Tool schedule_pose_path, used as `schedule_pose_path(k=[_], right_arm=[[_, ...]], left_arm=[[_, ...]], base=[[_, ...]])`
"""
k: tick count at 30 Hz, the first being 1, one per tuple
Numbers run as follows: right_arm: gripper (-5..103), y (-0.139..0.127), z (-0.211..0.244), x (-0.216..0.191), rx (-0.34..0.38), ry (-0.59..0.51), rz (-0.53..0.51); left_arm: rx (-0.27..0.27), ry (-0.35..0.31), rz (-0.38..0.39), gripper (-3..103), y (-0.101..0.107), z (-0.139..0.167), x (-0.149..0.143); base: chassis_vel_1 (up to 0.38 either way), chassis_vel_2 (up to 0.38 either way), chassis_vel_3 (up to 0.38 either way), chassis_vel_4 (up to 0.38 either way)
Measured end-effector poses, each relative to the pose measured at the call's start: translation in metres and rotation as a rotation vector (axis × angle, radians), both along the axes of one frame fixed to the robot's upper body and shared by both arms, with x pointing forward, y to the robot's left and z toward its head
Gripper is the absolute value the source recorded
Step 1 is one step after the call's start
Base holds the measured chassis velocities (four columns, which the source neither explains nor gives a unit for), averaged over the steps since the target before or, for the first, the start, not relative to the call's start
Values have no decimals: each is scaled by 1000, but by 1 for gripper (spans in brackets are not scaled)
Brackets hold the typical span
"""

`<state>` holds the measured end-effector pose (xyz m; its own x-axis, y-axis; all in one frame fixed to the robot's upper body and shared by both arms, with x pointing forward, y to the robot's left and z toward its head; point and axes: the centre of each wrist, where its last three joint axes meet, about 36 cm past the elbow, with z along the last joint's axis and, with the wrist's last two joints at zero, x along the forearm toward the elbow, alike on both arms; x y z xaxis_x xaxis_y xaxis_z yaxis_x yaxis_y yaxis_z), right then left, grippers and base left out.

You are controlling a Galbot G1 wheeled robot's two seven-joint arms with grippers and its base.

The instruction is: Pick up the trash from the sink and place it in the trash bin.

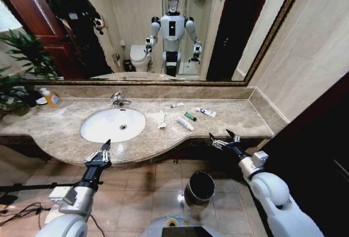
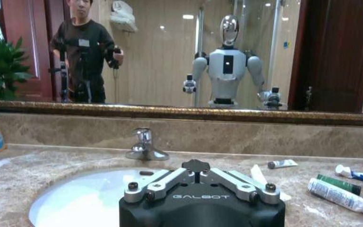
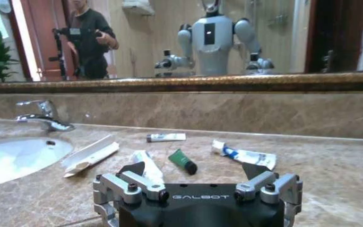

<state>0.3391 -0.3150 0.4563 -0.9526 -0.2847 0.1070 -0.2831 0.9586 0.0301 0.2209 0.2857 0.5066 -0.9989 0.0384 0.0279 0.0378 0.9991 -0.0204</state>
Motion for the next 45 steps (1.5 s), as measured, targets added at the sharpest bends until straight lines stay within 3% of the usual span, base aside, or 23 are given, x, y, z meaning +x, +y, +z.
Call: schedule_pose_path(k=[16, 21, 31, 44, 45], right_arm=[[100, 35, -4, 80, -25, 20, 156], [100, 54, -6, 109, -18, 101, 208], [100, 61, -18, 145, -32, 201, 200], [103, 69, -27, 166, -64, 198, 192], [99, 70, -27, 168, -67, 196, 189]], left_arm=[[0, 0, 0, 0, 0, 0, 0], [0, 0, 0, 0, 0, 0, 0], [0, 0, 0, 0, 0, 0, 0], [0, 0, 0, 0, 0, 0, 0], [0, 0, 0, 0, 0, 0, 0]], base=[[0, 0, 0, 0], [0, 0, 0, 0], [0, 0, 0, 0], [0, 0, 0, 0], [0, 0, 0, 0]])
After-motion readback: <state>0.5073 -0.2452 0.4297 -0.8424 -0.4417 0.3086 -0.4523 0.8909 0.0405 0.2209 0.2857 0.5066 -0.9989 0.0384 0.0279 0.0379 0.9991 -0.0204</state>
